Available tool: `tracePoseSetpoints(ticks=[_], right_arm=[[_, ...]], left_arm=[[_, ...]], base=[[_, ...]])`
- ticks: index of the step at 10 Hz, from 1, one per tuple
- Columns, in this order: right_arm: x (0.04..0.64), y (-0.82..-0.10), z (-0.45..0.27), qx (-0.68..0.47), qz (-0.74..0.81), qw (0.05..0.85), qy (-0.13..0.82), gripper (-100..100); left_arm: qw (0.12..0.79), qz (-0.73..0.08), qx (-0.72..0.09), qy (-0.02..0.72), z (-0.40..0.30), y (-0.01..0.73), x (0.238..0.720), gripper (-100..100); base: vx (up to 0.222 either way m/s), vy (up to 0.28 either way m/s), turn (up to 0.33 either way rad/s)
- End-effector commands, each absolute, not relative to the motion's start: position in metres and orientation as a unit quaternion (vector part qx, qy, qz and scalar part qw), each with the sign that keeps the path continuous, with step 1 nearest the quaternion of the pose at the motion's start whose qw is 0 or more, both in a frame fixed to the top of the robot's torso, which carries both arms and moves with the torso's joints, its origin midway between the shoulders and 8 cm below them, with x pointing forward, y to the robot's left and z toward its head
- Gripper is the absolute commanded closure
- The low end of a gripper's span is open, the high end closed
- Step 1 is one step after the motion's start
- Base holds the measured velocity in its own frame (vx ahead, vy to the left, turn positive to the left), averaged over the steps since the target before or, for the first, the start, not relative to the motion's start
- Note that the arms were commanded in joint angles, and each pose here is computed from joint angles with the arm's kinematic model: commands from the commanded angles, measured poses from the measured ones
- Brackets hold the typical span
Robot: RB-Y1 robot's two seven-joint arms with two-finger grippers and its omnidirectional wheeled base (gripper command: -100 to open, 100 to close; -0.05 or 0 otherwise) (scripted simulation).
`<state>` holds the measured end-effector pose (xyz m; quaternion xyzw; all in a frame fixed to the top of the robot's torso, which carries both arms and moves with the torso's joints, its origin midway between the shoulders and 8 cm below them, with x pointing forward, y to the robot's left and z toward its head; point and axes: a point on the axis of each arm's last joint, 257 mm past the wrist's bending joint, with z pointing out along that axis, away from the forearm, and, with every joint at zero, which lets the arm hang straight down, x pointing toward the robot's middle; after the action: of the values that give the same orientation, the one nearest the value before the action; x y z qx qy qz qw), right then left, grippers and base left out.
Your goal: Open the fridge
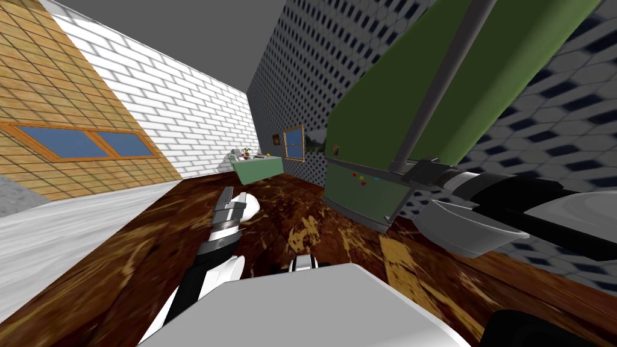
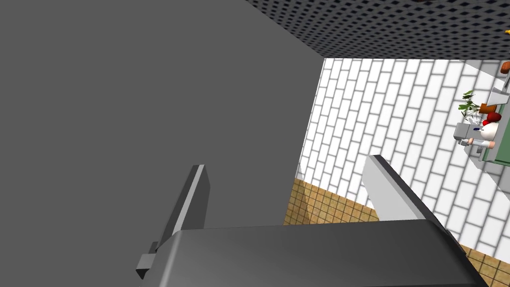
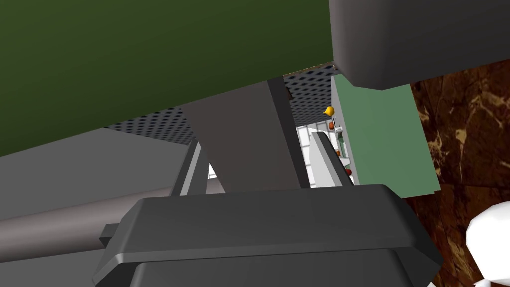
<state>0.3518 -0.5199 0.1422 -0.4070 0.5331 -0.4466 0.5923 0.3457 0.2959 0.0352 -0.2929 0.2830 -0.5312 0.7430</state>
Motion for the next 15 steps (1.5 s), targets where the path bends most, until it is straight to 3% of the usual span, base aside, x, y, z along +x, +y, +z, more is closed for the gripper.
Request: tracePoseSetpoints(ticks=[1,15], right_arm=[[0.349,-0.534,0.140,-0.398,-0.456,0.584,0.542,100],[0.324,-0.608,0.141,-0.349,-0.505,0.542,0.574,100]], left_arm=[[0.743,-0.531,-0.293,0.283,0.035,0.296,0.346,0],[0.743,-0.531,-0.293,0.283,0.035,0.296,0.346,0]], base=[[0.069,0.269,-0.064],[0.073,0.255,-0.046]])
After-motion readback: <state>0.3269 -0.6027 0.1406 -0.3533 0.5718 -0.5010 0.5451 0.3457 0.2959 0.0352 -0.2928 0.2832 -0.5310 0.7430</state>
